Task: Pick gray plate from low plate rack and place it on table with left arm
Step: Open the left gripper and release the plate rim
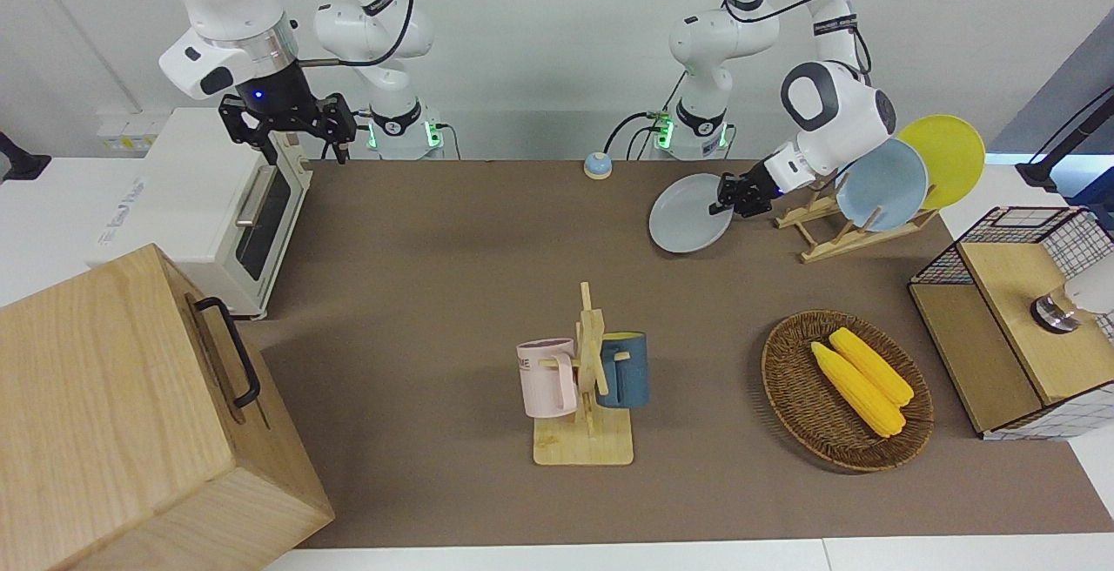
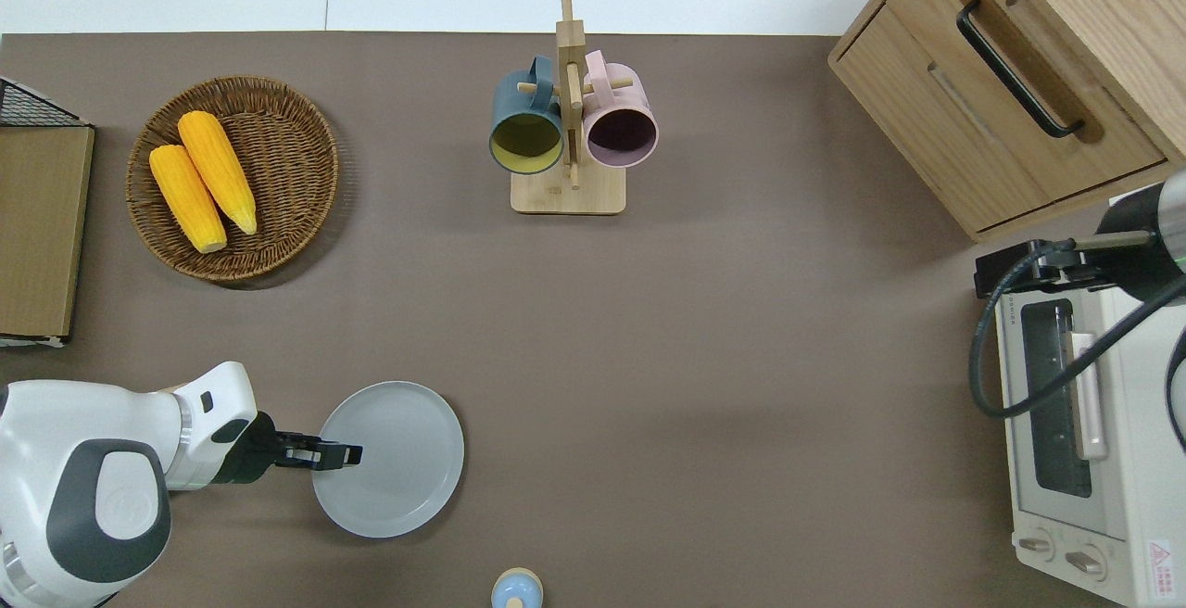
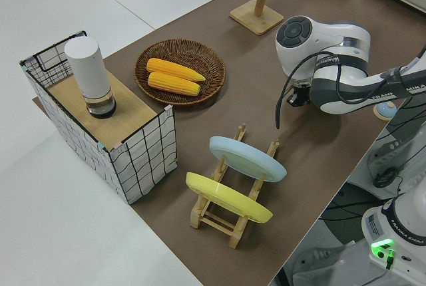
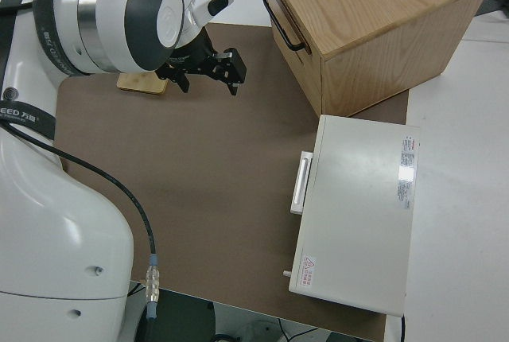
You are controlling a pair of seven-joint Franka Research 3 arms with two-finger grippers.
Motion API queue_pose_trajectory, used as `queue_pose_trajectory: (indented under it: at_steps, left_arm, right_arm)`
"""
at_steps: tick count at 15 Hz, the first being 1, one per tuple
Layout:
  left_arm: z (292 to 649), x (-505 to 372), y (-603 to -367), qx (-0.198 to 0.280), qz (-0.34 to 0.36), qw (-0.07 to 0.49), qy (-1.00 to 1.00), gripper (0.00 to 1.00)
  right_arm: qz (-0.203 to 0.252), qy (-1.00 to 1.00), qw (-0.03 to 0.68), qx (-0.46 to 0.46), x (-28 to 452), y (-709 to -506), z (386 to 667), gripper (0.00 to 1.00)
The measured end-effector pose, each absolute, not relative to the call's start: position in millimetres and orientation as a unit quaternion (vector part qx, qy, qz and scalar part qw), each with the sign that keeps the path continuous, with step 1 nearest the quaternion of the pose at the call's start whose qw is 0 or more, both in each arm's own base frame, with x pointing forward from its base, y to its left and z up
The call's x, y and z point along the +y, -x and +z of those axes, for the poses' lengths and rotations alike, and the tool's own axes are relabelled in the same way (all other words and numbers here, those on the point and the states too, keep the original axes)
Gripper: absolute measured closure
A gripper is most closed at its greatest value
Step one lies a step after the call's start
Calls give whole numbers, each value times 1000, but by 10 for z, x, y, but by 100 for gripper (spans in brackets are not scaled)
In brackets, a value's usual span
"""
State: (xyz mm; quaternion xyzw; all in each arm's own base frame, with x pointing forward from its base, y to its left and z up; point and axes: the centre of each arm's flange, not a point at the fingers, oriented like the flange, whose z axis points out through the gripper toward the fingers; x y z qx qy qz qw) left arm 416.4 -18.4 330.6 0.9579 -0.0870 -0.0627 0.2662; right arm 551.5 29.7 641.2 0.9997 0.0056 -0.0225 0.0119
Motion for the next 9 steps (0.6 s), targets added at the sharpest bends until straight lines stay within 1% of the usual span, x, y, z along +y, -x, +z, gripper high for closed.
queue_pose_trajectory:
  at_steps: [1, 6, 7, 9]
  left_arm:
    - [3301, -231, -4165, -85, -64, 263, -959, 61]
    - [3315, -549, -4190, -73, -65, 239, -966, 7]
    - [3323, -554, -4192, -72, -64, 237, -967, 1]
    - [3354, -544, -4206, -71, -60, 231, -968, 0]
  right_arm:
    - [-22, -1000, 12, 6, 297, -5515, 6412, 1]
    - [-22, -1000, 12, 6, 297, -5515, 6412, 1]
    - [-22, -1000, 12, 6, 297, -5515, 6412, 1]
    - [-22, -1000, 12, 6, 297, -5515, 6412, 1]
